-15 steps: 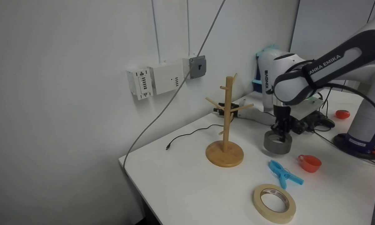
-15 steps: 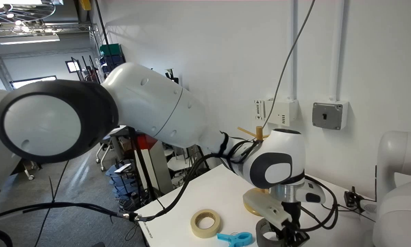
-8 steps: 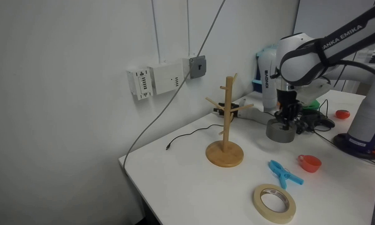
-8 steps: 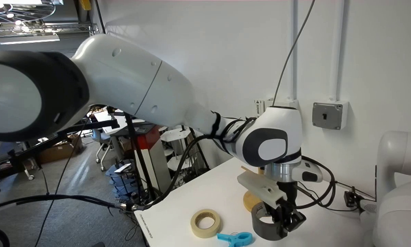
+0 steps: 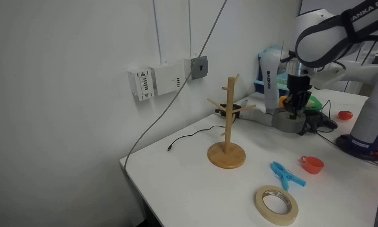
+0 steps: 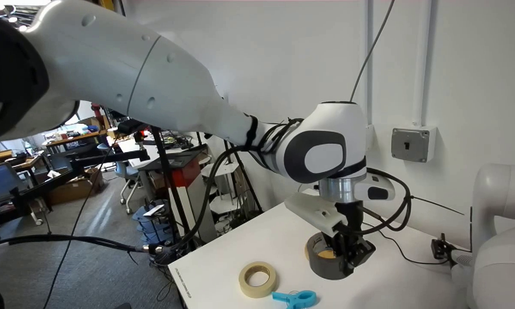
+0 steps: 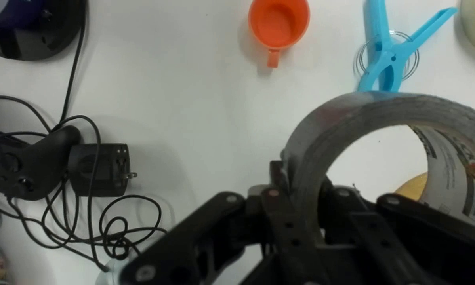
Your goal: Hang the grey masking tape on the wooden rack
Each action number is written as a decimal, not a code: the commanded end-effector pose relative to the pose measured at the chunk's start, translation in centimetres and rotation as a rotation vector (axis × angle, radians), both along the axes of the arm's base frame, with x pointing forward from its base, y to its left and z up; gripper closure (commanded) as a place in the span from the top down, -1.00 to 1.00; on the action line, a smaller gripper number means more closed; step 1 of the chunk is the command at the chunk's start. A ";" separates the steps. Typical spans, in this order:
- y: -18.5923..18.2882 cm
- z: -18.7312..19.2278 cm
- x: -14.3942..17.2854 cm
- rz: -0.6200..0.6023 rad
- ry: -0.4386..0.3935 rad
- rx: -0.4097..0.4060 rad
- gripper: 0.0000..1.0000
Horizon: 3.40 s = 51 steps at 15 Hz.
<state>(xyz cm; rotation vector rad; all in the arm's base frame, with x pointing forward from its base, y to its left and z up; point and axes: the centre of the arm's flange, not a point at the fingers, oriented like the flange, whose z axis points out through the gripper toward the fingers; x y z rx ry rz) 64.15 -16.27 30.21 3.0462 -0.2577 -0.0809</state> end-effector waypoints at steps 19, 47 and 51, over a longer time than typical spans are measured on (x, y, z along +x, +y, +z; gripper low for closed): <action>4.8 9.3 -2.9 0.141 -0.392 -0.020 -0.91; 9.7 4.1 2.2 0.253 -0.440 0.057 -0.91; 10.0 3.7 2.9 0.256 -0.440 0.053 -0.91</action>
